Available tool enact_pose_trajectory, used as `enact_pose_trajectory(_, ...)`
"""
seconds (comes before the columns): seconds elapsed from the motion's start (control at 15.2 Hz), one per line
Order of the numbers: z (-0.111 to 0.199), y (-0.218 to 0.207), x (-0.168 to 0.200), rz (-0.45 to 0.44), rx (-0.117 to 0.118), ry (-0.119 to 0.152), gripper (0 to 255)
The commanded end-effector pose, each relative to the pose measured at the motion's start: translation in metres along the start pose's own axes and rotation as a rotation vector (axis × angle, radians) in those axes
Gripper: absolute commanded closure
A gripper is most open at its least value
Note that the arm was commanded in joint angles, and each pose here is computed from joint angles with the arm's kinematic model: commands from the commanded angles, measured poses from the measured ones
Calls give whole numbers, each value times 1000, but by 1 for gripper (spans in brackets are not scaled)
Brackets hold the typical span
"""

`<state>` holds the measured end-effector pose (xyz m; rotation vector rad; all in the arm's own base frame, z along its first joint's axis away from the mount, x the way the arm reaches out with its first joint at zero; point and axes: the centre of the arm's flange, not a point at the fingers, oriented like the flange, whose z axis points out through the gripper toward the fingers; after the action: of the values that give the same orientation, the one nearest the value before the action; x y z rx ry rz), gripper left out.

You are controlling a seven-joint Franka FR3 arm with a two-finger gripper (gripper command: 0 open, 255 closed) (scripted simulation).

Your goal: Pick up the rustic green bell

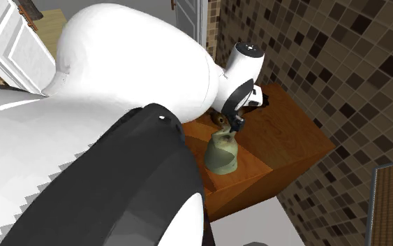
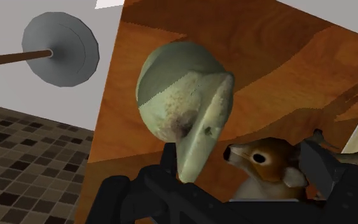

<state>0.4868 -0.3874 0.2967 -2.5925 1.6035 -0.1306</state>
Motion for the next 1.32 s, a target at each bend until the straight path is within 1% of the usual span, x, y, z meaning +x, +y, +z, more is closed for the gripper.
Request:
enact_pose_trajectory(0.0, 15, 14, 18, 49, 2, 3, 0)
enact_pose_trajectory(0.2, 35, 30, 41, 111, 3, 6, 0)
enact_pose_trajectory(0.66, 71, 35, 40, 111, 3, 6, 0)
enact_pose_trajectory(0.79, 74, 35, 40, 111, 3, 6, 0)
enact_pose_trajectory(0.86, 75, 35, 40, 111, 3, 6, 255)
enact_pose_trajectory(1.25, 75, 36, 40, 111, 3, 6, 255)
